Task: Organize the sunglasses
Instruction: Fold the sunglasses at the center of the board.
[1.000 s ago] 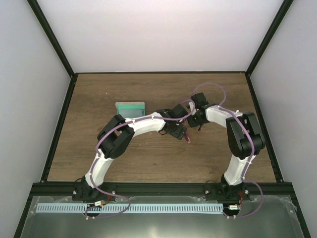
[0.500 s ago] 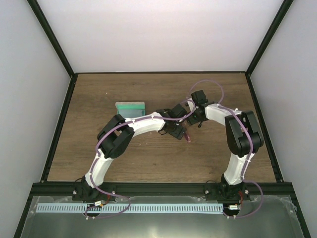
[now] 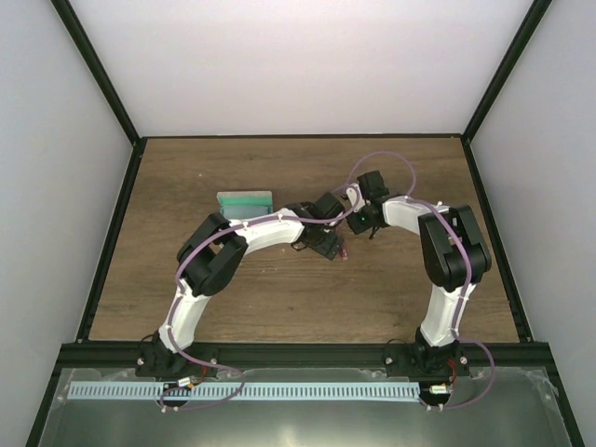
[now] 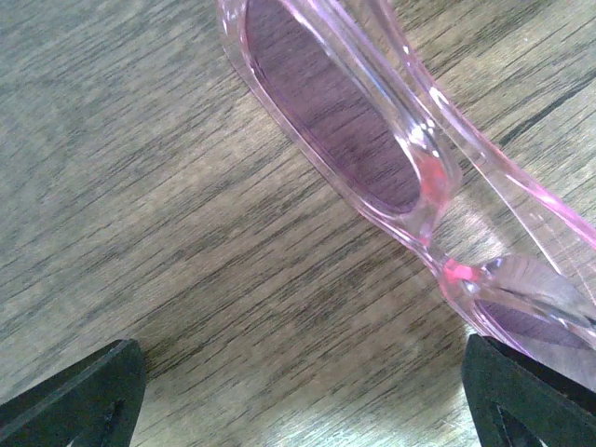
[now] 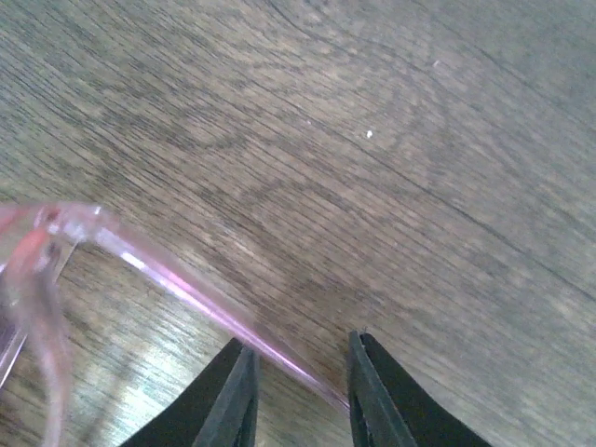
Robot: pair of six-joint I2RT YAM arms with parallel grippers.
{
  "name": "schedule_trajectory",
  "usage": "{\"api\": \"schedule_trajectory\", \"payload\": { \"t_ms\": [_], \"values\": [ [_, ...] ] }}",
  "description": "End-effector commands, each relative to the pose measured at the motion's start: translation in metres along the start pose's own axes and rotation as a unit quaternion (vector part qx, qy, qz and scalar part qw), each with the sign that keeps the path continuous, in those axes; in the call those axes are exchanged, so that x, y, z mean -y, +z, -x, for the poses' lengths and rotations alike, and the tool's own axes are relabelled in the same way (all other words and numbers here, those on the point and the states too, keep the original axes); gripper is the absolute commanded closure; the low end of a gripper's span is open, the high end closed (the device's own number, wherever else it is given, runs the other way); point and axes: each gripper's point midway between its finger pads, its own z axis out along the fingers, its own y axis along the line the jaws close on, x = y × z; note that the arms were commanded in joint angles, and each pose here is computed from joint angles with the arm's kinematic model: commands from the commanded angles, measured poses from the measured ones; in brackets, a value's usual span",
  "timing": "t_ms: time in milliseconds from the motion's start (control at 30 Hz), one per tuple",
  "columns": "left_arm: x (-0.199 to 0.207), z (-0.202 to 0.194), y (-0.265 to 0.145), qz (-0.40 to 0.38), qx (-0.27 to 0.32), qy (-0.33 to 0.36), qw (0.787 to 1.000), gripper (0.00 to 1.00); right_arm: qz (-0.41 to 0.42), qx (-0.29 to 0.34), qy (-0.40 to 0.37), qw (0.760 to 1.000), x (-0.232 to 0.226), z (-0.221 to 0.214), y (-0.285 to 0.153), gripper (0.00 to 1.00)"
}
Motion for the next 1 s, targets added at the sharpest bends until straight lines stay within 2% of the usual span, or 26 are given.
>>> {"api": "schedule_trajectory", "payload": {
  "t_ms": [0, 67, 200, 267, 600, 633, 700, 867, 967],
  "values": [
    [-0.008, -0.035, 0.016, 0.001, -0.059, -0.008, 0.998, 0.05, 0.005, -0.039, 0.018, 0.999, -0.009, -0.027, 0.001, 0.74],
    [-0.007, -0.035, 0.018, -0.003, -0.06, -0.009, 0.998, 0.05, 0.013, -0.038, 0.024, 0.999, -0.016, -0.027, -0.004, 0.75],
    [-0.003, -0.035, 0.024, -0.012, -0.061, -0.014, 0.998, 0.05, 0.017, -0.052, 0.044, 0.998, -0.028, -0.031, -0.01, 0.93],
    [0.0, -0.034, 0.026, -0.017, -0.06, -0.017, 0.998, 0.05, 0.024, -0.062, 0.062, 0.996, -0.034, -0.035, -0.011, 0.99],
    [0.004, -0.035, 0.033, -0.028, -0.064, -0.026, 0.997, 0.05, 0.098, -0.062, 0.142, 0.983, -0.077, -0.028, -0.018, 0.99],
    [0.004, -0.035, 0.032, -0.028, -0.063, -0.026, 0.997, 0.05, 0.098, -0.062, 0.145, 0.983, -0.078, -0.027, -0.019, 0.95],
    [0.003, -0.035, 0.031, -0.026, -0.063, -0.027, 0.997, 0.05, 0.077, -0.062, 0.147, 0.984, -0.071, -0.028, -0.021, 0.8],
    [-0.014, -0.042, 0.012, -0.005, -0.048, -0.039, 0.998, 0.05, 0.032, -0.052, 0.129, 0.99, -0.054, -0.023, -0.038, 0.72],
    [-0.024, -0.043, -0.007, 0.006, -0.029, -0.048, 0.998, 0.05, 0.039, -0.021, 0.125, 0.991, -0.055, -0.006, -0.056, 0.6]
  ]
}}
